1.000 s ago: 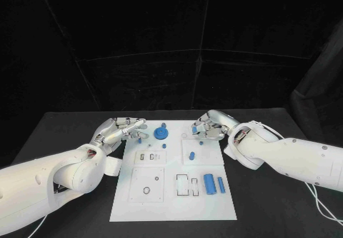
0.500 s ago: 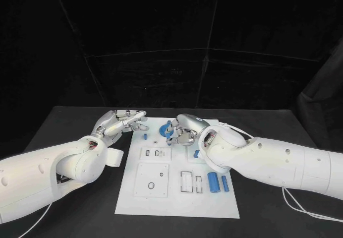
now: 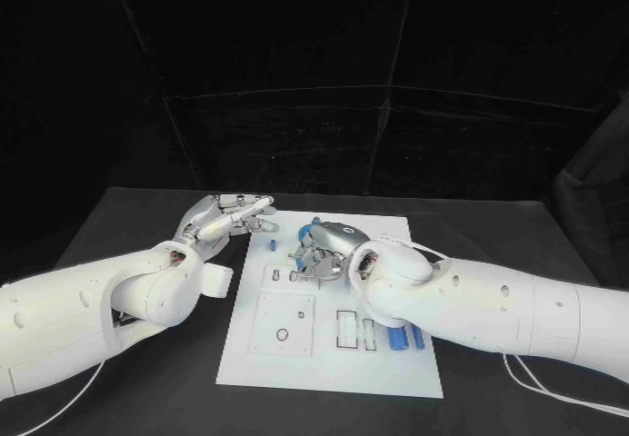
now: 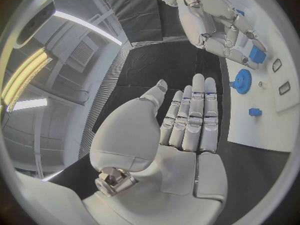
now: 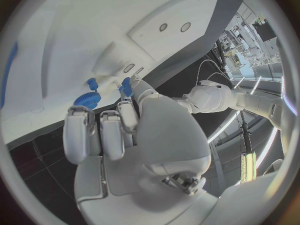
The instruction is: Assemble the parts on the task board
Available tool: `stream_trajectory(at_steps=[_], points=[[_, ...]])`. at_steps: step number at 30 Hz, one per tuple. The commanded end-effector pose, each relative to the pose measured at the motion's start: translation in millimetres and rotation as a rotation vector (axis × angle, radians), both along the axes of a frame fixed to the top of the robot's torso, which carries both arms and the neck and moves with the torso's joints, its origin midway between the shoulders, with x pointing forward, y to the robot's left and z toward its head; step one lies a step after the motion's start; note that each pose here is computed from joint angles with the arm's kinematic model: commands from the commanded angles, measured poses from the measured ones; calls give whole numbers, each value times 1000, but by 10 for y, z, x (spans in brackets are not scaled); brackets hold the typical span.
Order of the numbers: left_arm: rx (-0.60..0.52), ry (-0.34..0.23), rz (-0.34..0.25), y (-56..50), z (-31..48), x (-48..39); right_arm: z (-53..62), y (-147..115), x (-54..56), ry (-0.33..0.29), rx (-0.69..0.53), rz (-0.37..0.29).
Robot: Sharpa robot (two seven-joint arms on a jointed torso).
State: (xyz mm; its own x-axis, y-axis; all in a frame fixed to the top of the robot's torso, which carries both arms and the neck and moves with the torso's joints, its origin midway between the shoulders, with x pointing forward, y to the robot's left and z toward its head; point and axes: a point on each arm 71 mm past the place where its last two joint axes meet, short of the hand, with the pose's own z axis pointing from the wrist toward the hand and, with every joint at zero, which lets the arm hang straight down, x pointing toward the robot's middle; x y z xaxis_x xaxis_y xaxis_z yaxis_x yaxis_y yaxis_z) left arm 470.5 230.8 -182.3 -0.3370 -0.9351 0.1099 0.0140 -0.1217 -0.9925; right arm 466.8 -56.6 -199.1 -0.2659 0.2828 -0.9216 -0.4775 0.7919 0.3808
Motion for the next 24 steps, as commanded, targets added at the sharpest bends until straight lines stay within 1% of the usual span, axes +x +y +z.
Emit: stream_trajectory(at_steps=[1, 9, 24], points=[[-13, -13, -2, -18, 23, 3, -22, 30, -8, -13, -54, 6], [-14, -11, -5, -26, 21, 6, -72, 56, -21, -8, -85, 13], [-15, -6, -11, -34, 16, 10, -153, 71, -60, 25, -134, 36]])
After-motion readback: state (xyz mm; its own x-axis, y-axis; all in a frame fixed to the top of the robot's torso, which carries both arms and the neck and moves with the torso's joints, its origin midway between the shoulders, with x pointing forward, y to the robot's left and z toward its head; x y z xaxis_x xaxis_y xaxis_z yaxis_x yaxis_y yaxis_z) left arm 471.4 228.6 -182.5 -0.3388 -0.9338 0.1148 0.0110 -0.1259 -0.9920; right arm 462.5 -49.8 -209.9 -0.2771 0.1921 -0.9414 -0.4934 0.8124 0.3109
